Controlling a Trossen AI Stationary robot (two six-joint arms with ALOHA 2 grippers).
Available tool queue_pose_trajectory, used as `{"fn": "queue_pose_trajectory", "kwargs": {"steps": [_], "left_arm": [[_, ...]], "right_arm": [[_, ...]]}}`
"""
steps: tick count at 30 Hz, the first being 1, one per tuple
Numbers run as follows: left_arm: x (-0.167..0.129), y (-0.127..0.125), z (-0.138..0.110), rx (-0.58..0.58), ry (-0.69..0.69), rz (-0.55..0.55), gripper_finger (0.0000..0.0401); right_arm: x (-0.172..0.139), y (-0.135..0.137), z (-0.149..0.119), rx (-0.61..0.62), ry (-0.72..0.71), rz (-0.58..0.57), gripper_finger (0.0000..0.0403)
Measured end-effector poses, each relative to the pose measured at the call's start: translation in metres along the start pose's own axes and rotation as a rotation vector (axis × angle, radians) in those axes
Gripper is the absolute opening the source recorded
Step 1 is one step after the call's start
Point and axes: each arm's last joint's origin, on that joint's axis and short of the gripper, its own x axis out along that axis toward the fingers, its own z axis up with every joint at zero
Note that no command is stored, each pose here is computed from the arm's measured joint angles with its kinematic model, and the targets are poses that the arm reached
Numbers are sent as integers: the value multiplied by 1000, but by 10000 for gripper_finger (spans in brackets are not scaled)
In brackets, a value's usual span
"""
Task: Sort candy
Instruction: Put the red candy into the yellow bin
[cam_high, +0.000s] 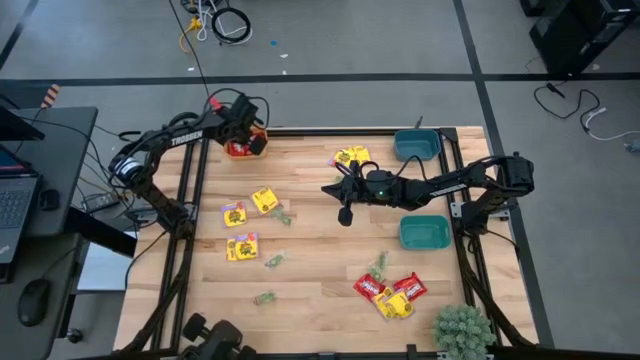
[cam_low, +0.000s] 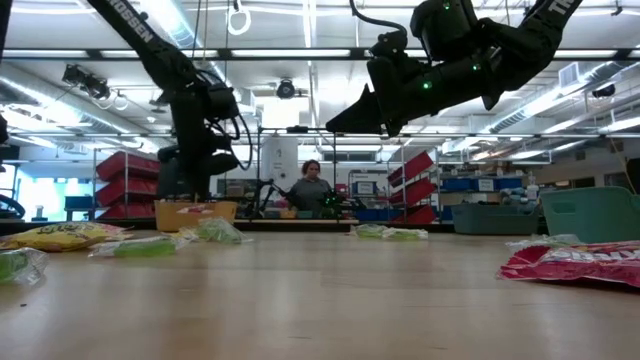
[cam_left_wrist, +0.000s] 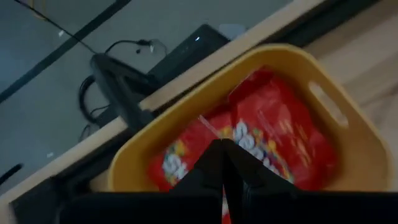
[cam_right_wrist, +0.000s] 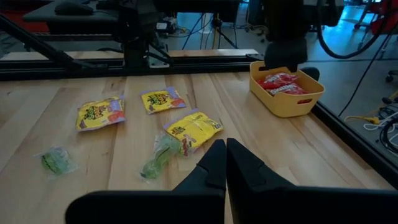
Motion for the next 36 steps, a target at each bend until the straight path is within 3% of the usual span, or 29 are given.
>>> {"fn": "queue_pose_trajectory", "kwargs": {"steps": [11,16,27,31,36], "left_arm": [[18,9,-12,-18,-4,-70,2],[19,8,-9,14,-37,-132,2],[18,6,-6,101,-74,-144,1],[-1,-4,3,148,-193,-161,0],[-42,-24,11,204,-387,-320,0]], "right_arm": [[0,0,0,16,1,0,0],[0,0,0,28,2,0,0],[-1,4,0,50,8,17,0],[-8,8,8,49,1,32,0],[-26,16,16,90,76,56,7]]}}
